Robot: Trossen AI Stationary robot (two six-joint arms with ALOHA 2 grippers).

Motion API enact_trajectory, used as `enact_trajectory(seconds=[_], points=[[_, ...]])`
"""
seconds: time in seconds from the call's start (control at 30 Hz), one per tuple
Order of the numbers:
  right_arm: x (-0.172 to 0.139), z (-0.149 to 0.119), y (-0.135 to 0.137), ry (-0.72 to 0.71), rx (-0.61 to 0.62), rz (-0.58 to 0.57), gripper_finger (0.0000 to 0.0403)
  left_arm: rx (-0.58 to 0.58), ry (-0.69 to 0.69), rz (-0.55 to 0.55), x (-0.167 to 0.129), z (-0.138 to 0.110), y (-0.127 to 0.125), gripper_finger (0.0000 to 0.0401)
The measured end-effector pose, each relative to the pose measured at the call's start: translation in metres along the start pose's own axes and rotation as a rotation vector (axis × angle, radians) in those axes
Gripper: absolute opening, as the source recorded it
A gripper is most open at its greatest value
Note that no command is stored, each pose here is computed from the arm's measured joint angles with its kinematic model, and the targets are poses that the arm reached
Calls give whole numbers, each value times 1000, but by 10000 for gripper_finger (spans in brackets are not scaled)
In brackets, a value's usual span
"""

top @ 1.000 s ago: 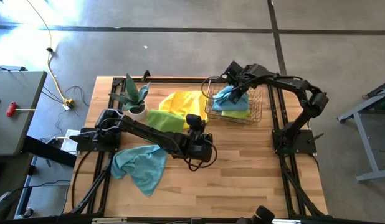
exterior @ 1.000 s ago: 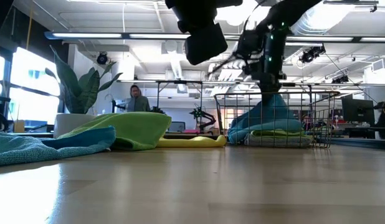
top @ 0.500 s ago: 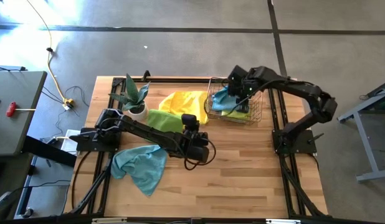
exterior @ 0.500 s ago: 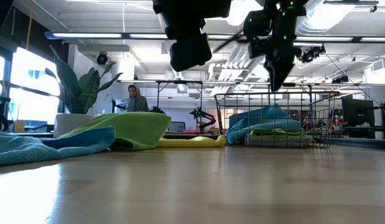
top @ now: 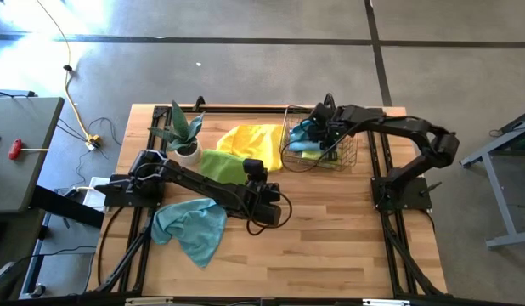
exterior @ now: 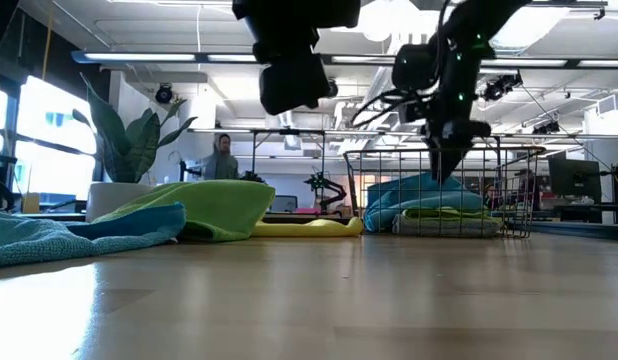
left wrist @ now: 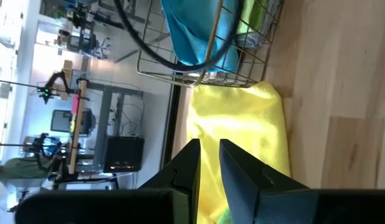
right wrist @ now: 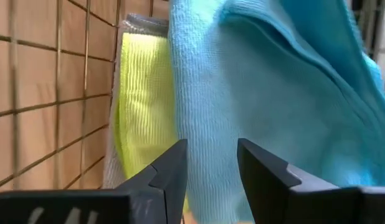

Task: Fold microfiber towels
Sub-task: Put the right blue microfiber towel into the wire basket

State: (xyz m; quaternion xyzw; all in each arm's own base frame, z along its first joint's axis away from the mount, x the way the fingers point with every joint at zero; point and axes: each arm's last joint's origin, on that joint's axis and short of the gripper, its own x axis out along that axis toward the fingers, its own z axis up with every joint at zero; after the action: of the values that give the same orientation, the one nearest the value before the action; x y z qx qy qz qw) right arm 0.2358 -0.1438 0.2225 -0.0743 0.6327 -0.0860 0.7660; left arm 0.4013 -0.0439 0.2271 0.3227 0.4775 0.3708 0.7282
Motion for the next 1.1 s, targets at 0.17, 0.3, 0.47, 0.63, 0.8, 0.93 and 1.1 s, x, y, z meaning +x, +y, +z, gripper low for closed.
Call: enact_trajectory(seconds=[0.17, 0.3, 0.47, 0.63, 0.8, 0.93, 1.1], points=[[22, -7, 9, -22, -45, -16, 131, 6, 4, -29, 0, 0, -1, 51], [35, -15, 14, -19, -77, -16, 132, 5, 4, -29, 0, 0, -1, 51], [39, -17, 16, -27, -68, -14, 131, 4, 6, -28, 1, 0, 0, 51], [38, -15, 17, -57, -27, 31, 131, 5, 7, -28, 1, 0, 0, 51], [38, -15, 17, -56, -27, 34, 131, 12, 7, -28, 1, 0, 0, 51], [38, -15, 17, -61, -15, 43, 131, 14, 7, -28, 1, 0, 0, 51], [38, -16, 16, -64, -4, 46, 125, 14, 7, -28, 1, 0, 0, 51]])
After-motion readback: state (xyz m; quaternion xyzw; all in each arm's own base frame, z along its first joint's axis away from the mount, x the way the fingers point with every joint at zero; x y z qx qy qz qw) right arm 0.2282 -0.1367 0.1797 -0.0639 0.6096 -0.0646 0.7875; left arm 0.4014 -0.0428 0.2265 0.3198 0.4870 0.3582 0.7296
